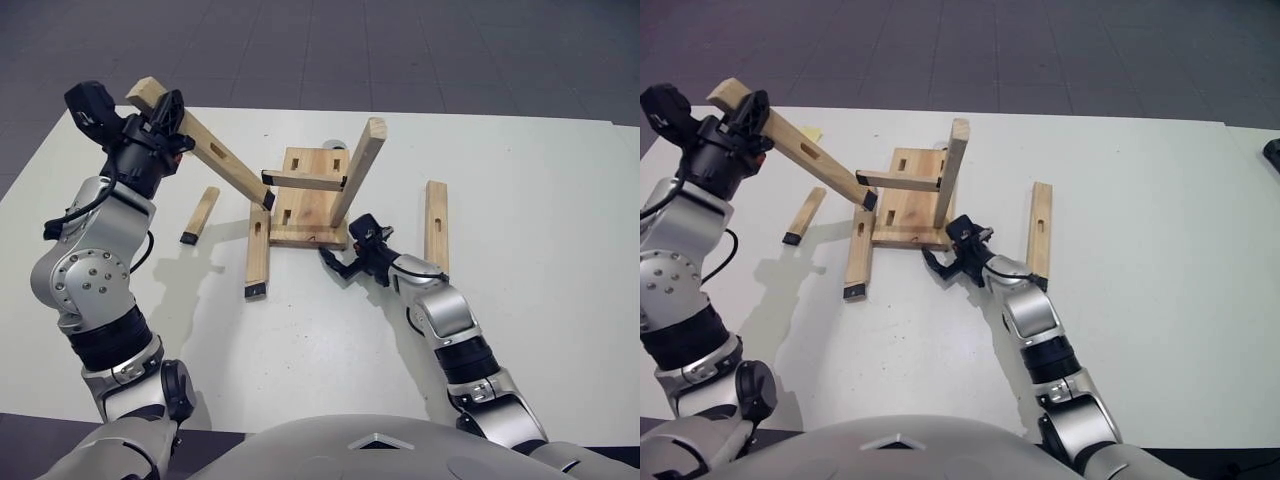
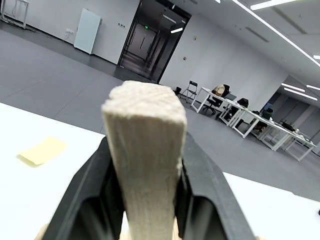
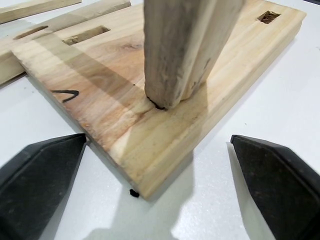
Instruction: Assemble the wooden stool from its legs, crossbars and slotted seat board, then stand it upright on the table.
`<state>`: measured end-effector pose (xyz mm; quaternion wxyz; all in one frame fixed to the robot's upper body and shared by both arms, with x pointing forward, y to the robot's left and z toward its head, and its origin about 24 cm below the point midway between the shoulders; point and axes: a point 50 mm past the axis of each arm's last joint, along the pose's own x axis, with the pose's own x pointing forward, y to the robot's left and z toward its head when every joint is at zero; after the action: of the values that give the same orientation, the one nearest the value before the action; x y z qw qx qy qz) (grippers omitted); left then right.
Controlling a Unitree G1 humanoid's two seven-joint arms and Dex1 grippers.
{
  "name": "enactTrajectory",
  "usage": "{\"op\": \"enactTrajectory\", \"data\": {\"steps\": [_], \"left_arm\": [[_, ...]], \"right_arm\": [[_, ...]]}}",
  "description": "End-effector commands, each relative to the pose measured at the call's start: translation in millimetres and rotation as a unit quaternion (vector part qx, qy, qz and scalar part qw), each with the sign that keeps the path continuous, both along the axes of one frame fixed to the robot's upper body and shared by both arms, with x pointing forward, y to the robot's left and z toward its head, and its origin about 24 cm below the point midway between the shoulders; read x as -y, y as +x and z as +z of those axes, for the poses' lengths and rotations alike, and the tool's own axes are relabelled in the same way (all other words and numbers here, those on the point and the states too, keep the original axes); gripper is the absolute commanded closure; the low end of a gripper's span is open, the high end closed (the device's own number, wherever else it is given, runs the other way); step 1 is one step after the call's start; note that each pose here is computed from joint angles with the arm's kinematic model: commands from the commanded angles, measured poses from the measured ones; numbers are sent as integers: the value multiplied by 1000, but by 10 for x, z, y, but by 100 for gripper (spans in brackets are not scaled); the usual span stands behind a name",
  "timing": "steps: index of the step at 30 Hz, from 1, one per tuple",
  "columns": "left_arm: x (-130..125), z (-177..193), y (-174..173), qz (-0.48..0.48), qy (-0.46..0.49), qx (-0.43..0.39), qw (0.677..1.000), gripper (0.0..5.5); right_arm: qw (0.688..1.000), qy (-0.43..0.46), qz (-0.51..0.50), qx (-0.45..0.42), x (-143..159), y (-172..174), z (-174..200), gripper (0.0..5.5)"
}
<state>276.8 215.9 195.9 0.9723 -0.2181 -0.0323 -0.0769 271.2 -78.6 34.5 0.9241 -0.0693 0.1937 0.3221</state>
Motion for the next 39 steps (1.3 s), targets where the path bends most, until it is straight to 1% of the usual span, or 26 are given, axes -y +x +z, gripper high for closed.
{"op": "enactTrajectory", "data": {"steps": [1, 4, 9, 18, 23, 25, 28, 31, 34, 37, 39], "left_arm": [[134, -67, -3, -17, -10, -19, 1000, 446], [160, -151, 16, -11, -12, -33, 999, 446], [105, -236, 2, 6, 6, -46, 999, 446], [41, -273, 57, 34, -7, -37, 999, 446], [142, -395, 119, 27, -17, -51, 998, 446], [203, -442, 118, 23, -7, -60, 998, 446], [208, -524, 94, 30, 48, -81, 995, 446], [242, -574, 80, 25, 100, -92, 990, 446], [262, -613, 81, 19, 109, -94, 989, 446], [273, -654, 92, 17, 114, -98, 989, 446], [280, -672, 104, 16, 112, -99, 989, 446]], "right_arm": [[1000, -1, -16, 17, -19, 39, 28, 10], [999, -6, -10, 32, -41, 34, 36, 10], [999, -2, -5, 47, -60, 24, 73, 10], [999, -7, -9, 47, -31, 44, 68, 10], [999, -8, -10, 50, -31, 58, 79, 10], [998, -9, -14, 54, -17, 65, 102, 10], [997, -8, -39, 70, 44, 91, 174, 10], [991, -1, -68, 119, 148, 75, 350, 10], [983, 4, -91, 156, 279, 45, 497, 10], [960, 66, -183, 200, 552, 218, 877, 10], [946, 95, -198, 240, 663, 285, 1158, 10]]}}
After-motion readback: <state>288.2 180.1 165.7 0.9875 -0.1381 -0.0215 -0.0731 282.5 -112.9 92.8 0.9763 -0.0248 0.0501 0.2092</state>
